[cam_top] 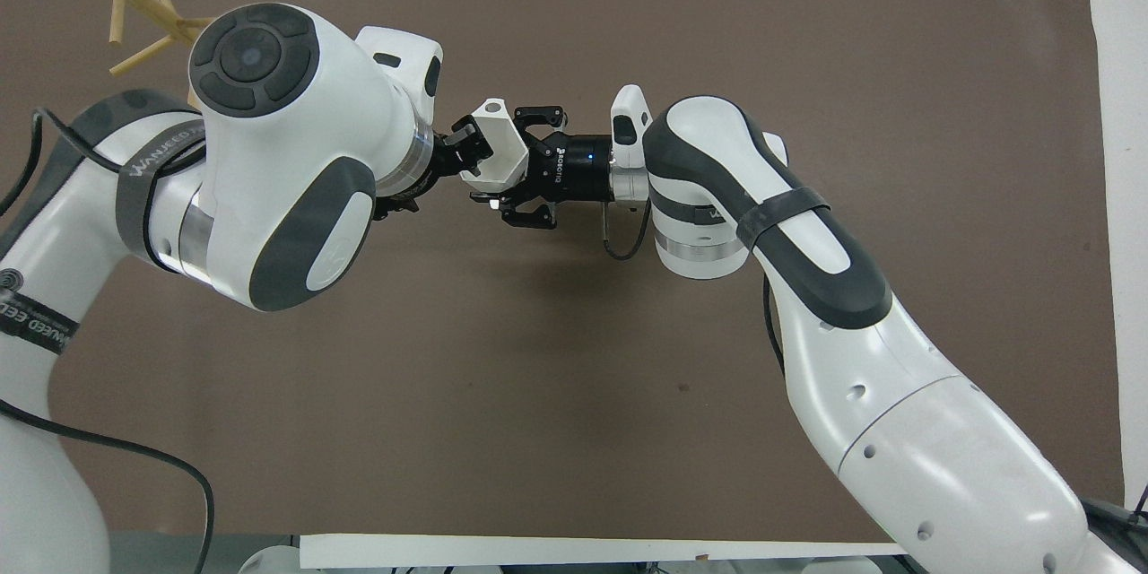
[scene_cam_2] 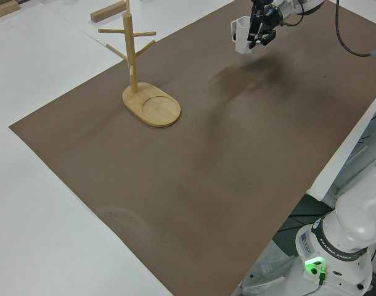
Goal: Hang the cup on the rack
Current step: 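Carry the mug with the right gripper while the left gripper grasps it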
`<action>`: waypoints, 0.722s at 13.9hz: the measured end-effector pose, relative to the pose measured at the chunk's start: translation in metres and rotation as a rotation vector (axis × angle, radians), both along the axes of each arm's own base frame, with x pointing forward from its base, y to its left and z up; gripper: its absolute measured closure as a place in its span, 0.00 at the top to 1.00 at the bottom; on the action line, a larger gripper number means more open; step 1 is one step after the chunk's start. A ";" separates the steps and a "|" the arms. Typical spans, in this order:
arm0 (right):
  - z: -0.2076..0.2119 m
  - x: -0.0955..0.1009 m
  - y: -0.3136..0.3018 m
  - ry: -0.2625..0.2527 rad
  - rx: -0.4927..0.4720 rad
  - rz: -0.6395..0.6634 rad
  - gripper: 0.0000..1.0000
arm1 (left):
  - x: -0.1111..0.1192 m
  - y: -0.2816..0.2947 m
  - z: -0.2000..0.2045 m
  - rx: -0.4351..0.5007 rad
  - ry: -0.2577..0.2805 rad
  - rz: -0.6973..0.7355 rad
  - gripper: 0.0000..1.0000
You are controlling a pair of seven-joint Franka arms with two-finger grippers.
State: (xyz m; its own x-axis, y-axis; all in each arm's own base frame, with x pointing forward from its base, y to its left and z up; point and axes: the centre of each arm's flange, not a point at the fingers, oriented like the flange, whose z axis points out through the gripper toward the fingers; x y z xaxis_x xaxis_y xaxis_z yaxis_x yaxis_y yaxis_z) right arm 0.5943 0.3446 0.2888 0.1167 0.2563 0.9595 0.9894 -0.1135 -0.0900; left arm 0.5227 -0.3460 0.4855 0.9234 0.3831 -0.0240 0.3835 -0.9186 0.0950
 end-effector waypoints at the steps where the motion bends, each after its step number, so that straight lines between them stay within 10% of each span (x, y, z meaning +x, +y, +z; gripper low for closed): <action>1: 0.000 0.000 0.000 0.000 0.000 0.000 0.77 | 0.001 0.000 -0.001 -0.002 -0.005 -0.011 0.78; 10: 0.001 -0.001 0.002 -0.009 -0.001 0.003 0.77 | 0.010 -0.009 -0.015 -0.022 -0.045 -0.030 0.04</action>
